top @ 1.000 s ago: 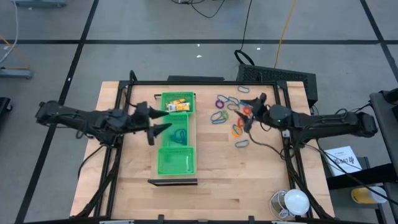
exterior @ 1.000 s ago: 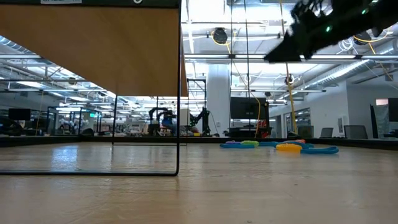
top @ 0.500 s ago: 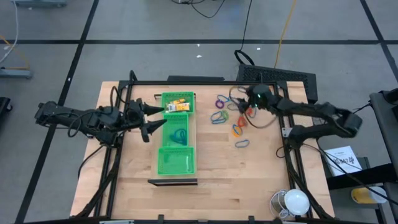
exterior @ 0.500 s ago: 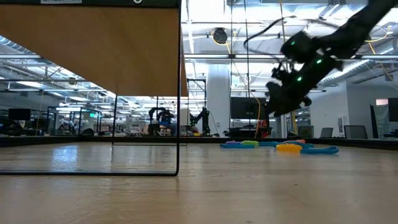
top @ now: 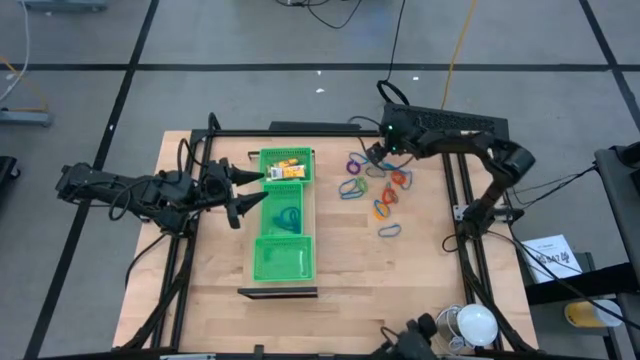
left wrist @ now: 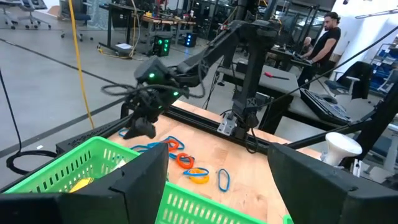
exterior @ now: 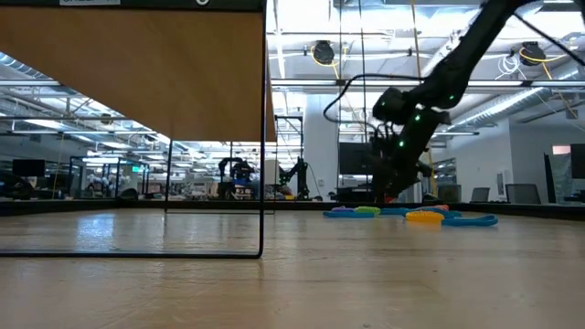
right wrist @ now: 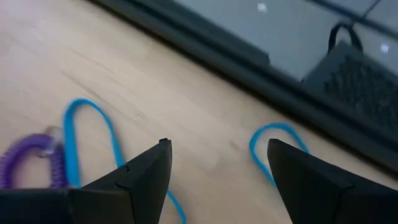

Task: Pick & Place Office Desk Supplies
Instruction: Put the blue rubber band into the center green bin on the shelf

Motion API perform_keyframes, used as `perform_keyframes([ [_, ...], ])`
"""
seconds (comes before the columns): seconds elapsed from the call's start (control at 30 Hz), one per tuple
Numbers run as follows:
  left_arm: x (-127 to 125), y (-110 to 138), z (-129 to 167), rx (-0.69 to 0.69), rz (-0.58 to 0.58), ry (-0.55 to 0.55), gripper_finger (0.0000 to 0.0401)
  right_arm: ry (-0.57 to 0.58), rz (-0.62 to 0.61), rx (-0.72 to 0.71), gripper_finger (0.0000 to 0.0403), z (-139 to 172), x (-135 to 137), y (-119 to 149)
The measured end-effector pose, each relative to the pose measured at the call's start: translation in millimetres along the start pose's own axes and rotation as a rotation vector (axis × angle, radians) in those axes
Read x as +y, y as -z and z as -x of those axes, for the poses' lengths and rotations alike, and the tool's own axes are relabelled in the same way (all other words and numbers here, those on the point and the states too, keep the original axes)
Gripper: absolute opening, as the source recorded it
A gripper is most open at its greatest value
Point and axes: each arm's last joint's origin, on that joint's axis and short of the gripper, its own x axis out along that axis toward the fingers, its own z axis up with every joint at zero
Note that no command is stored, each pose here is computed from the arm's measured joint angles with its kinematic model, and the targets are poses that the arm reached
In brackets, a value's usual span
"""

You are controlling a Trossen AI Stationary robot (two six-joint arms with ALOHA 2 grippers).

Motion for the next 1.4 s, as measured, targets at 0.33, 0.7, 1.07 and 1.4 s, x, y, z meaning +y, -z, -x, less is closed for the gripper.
perform_keyframes([
  [0.33, 0, 0, 0, 0.001, 0.0, 0.003, 0.0287, 0.048, -0.048, 0.137, 0.0252, -24, -18, 7],
  [0.7, 0, 0, 0, 0.002, 0.001, 0.005, 0.0283, -0.028, -0.049, 0.205, 0.0141, -25, -30, 12],
  [1.07, 0, 0, 0, 0.002, 0.001, 0.005, 0.0278, -0.041, 0.05, 0.213, 0.0005, -25, -30, 14],
  [1.4, 0, 0, 0, 0.002, 0.0, 0.005, 0.0286, -0.115, 0.138, 0.152, 0.0001, -10, -13, 6],
])
